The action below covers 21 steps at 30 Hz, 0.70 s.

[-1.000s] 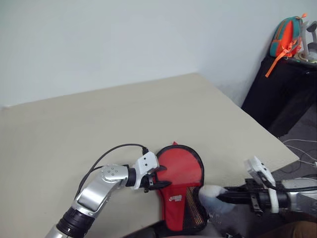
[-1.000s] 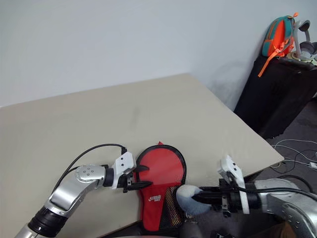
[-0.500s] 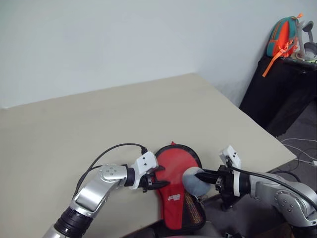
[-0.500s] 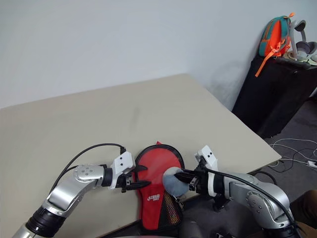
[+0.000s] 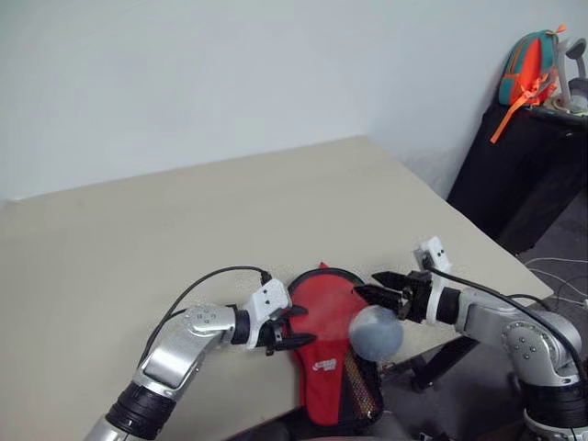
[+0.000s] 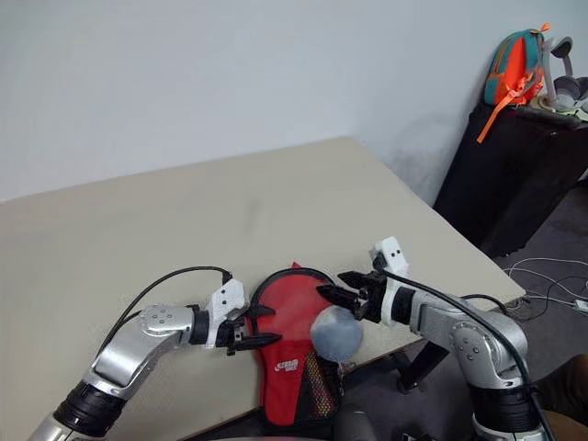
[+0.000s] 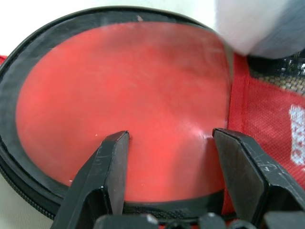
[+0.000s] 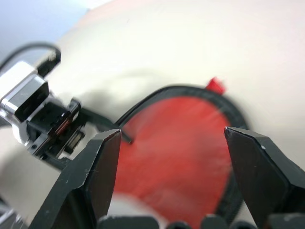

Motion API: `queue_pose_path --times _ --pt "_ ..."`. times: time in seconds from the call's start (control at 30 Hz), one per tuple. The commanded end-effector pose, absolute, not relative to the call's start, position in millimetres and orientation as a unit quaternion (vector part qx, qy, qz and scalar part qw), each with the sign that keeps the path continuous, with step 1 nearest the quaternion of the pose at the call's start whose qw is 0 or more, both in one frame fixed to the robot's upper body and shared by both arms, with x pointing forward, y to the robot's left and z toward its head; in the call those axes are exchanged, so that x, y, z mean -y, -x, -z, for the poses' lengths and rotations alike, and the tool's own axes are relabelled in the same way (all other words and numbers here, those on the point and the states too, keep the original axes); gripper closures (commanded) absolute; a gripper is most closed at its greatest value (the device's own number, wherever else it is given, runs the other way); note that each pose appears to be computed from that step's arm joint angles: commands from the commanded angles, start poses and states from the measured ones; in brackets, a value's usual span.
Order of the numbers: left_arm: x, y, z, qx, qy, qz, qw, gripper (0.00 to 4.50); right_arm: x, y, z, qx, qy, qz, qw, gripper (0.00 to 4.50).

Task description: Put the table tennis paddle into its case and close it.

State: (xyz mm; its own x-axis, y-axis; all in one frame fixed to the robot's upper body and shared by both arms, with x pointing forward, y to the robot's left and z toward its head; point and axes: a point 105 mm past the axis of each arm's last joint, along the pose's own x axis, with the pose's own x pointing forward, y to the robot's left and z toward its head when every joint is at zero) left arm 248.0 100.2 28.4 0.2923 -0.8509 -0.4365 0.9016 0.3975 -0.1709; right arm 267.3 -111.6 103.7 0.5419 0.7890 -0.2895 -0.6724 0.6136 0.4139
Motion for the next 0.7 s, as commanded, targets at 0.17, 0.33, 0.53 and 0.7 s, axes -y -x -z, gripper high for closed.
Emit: queue_pose_path --times 0.17,0.33,0.53,0.7 --pt "-147.3 -269.4 -5.8 -0.327 0.008 0.441 0.836 1.54 124.0 -279.8 -136.0 -0.136 -0.144 -0.412 0.889 0.69" --pt "-158.6 -285.2 -40.8 -0.291 0.003 0.436 0.851 1.54 149.4 -289.8 -152.4 -0.080 -0.166 -0.385 0.904 0.69" --pt "-185.8 -286.6 -73.6 -0.265 -0.031 0.435 0.860 1.54 157.4 -282.1 -159.9 -0.067 -0.181 -0.419 0.887 0.69" --pt "-227.3 -284.1 -87.7 -0.267 -0.068 0.398 0.875 1.54 167.4 -281.8 -155.5 -0.075 -0.158 -0.442 0.880 0.69"
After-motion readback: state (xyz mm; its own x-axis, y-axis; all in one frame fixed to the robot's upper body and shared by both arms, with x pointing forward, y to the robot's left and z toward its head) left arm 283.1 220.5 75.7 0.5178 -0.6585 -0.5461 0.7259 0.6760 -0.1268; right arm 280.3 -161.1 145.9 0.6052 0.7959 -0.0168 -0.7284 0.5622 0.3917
